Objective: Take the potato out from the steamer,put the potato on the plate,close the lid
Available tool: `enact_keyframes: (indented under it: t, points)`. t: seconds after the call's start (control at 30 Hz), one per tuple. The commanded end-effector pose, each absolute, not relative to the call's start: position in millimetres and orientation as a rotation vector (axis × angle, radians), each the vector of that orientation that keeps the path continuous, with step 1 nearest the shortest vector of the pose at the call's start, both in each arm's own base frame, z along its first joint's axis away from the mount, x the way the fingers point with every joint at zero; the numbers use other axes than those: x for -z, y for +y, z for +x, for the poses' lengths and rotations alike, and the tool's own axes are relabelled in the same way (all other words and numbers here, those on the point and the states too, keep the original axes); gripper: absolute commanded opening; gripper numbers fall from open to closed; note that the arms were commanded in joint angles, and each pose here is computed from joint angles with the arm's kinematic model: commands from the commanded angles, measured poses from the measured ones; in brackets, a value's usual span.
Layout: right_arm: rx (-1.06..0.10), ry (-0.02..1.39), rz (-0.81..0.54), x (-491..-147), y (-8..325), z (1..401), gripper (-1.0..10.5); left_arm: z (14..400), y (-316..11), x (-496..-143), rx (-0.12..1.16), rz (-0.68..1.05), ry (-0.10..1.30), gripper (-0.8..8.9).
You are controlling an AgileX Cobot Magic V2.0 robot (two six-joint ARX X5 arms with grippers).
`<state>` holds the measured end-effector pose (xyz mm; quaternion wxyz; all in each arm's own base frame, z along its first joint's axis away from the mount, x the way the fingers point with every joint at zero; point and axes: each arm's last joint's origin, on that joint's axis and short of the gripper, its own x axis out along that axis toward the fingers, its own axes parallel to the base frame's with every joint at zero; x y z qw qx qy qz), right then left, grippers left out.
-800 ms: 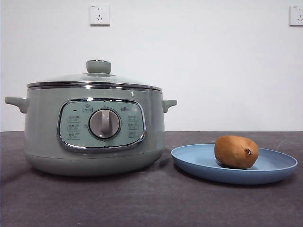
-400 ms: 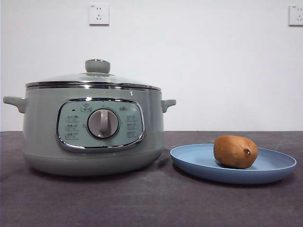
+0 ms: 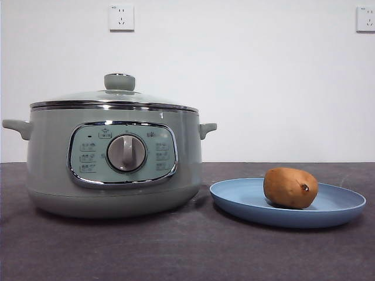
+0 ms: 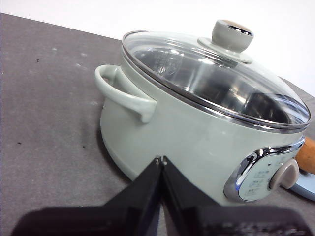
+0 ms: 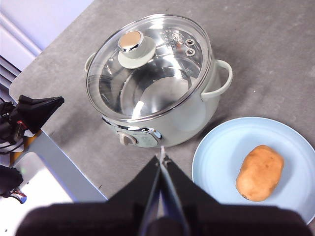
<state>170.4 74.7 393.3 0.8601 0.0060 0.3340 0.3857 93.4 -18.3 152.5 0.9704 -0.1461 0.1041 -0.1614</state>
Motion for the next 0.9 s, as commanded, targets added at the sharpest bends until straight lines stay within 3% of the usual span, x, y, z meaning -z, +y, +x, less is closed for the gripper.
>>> enact_keyframes:
  t: [0.03,0.4,0.47,0.53,0.63,0.77,0.9]
  points:
    - [-0.814,0.699,0.010,-393,75,170,0.0,94,-18,-148,0.323,-0.297,0.220,-0.03]
    - [-0.806,0.702,0.035,-394,75,170,0.0,94,-18,-148,0.323,-0.297,0.220,-0.03]
    - [-0.726,0.702,-0.004,-392,72,173,0.0,94,-18,-148,0.324,-0.297,0.220,-0.03]
    - [-0.546,0.677,-0.045,-393,67,177,0.0,94,-18,-148,0.324,-0.297,0.220,-0.03]
    - [-0.321,0.582,-0.013,-398,54,177,0.0,94,-18,-148,0.323,-0.297,0.220,-0.03]
    - [-0.288,0.331,0.034,-388,37,164,0.0,94,-18,-148,0.323,-0.297,0.220,-0.03]
    - [-0.258,0.142,0.054,-348,19,144,0.0,94,-18,-148,0.324,-0.297,0.220,-0.03]
